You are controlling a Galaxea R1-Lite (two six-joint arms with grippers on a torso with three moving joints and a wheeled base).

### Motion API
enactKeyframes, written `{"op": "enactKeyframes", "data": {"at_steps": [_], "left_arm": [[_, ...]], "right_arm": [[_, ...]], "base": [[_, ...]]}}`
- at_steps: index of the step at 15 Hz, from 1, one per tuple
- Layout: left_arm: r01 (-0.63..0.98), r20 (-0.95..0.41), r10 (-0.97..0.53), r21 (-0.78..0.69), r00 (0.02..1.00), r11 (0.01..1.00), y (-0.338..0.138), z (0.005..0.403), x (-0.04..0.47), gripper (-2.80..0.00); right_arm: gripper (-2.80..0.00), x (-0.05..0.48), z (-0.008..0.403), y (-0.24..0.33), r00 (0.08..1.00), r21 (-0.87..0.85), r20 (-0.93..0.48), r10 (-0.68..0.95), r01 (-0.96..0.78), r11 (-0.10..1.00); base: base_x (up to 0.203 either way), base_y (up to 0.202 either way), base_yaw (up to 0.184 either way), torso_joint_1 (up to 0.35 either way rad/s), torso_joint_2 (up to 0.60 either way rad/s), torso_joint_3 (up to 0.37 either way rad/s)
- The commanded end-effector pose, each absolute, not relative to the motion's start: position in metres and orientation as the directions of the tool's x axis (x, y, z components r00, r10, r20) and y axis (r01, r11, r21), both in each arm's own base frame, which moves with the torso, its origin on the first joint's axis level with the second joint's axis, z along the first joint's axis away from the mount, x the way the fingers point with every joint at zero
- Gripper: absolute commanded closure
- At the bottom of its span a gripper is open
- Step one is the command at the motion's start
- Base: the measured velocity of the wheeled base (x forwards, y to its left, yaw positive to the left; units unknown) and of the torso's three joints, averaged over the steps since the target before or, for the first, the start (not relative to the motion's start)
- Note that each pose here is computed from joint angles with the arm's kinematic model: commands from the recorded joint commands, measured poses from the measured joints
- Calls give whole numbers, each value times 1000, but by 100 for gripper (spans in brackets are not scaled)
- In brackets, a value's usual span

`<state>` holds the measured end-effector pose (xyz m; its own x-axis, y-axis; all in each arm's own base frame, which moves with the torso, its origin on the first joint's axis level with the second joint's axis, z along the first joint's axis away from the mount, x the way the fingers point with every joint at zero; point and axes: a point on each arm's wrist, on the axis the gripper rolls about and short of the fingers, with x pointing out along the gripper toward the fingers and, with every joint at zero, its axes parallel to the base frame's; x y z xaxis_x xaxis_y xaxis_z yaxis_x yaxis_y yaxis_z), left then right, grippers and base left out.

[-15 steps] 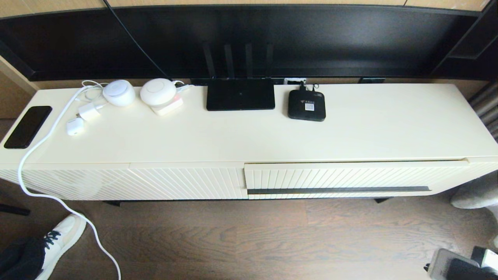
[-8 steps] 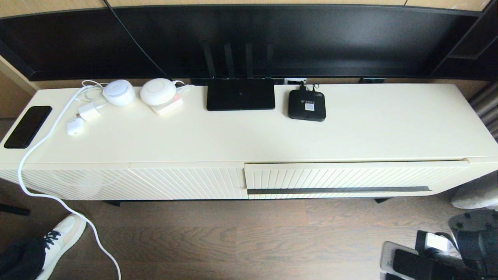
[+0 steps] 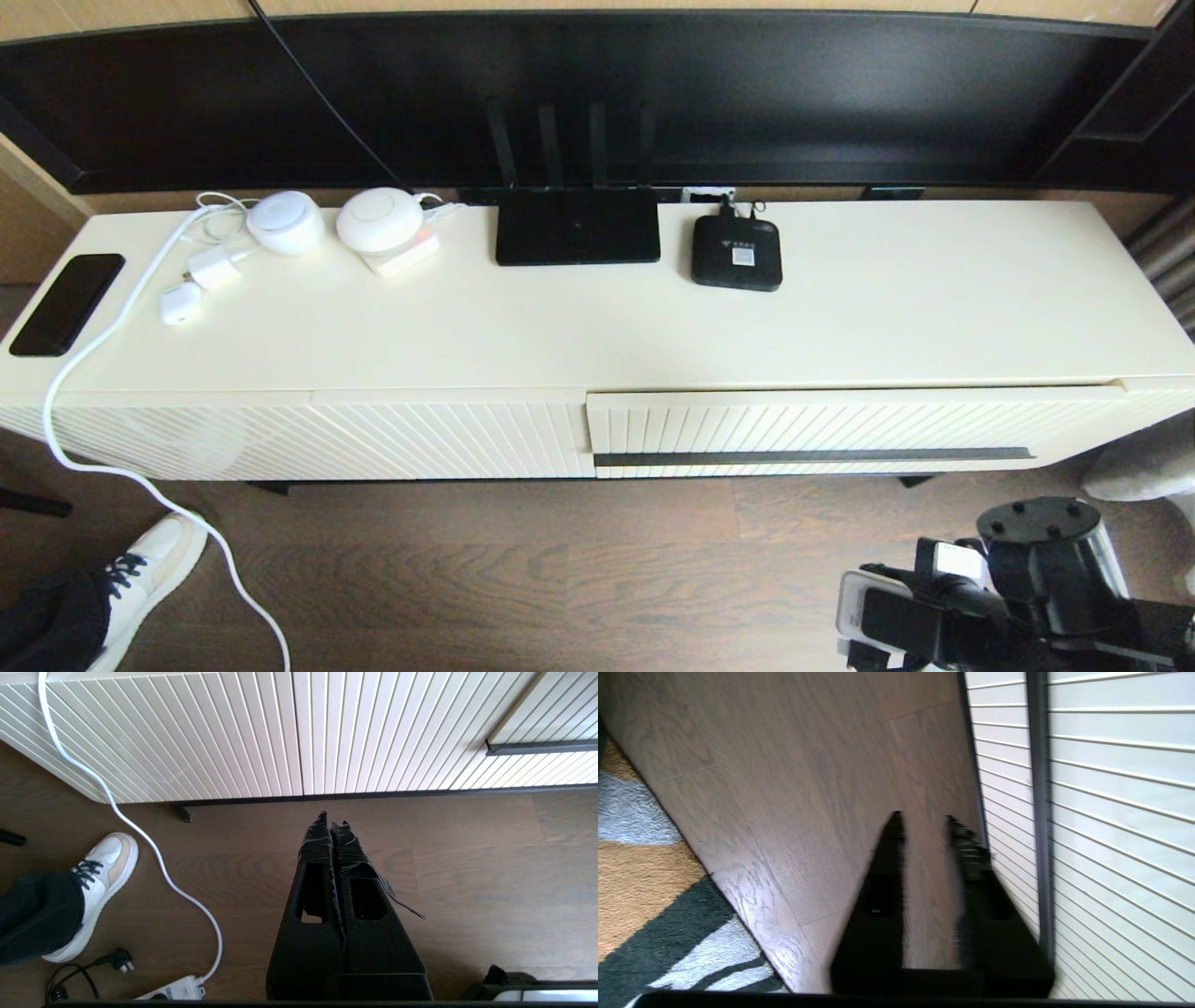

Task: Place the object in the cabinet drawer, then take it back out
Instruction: Open the drawer

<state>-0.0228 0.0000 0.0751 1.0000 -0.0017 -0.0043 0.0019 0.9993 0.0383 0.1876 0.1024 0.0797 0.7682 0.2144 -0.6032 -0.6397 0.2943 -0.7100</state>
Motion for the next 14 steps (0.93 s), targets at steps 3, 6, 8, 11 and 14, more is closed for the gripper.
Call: {"op": "enactKeyframes", "data": {"at_steps": [3, 6, 8, 11, 14], "left_arm": [[2, -6, -2, 38, 1000, 999, 0, 75, -23, 0], [2, -5, -2, 38, 1000, 999, 0, 75, -23, 0], [3, -5, -3, 38, 1000, 999, 0, 75, -23, 0], [2, -6, -2, 38, 1000, 999, 0, 75, -23, 0], [2, -6, -2, 38, 1000, 999, 0, 75, -23, 0]], "right_arm": [[-280, 200, 62, 108, 732, -680, -644, 222, -681, 272], [-280, 212, 54, 114, 751, -692, -612, 249, -661, 291], [-280, 217, 58, 119, 749, -688, -576, 327, -660, 302], [-280, 219, 62, 106, 765, -684, -573, 295, -644, 342], [-280, 209, 73, 92, 749, -691, -609, 261, -663, 289]], "base": [[0, 0, 0, 0, 0, 0], [0, 0, 0, 0, 0, 0], [0, 0, 0, 0, 0, 0], [0, 0, 0, 0, 0, 0], [0, 0, 0, 0, 0, 0]]}}
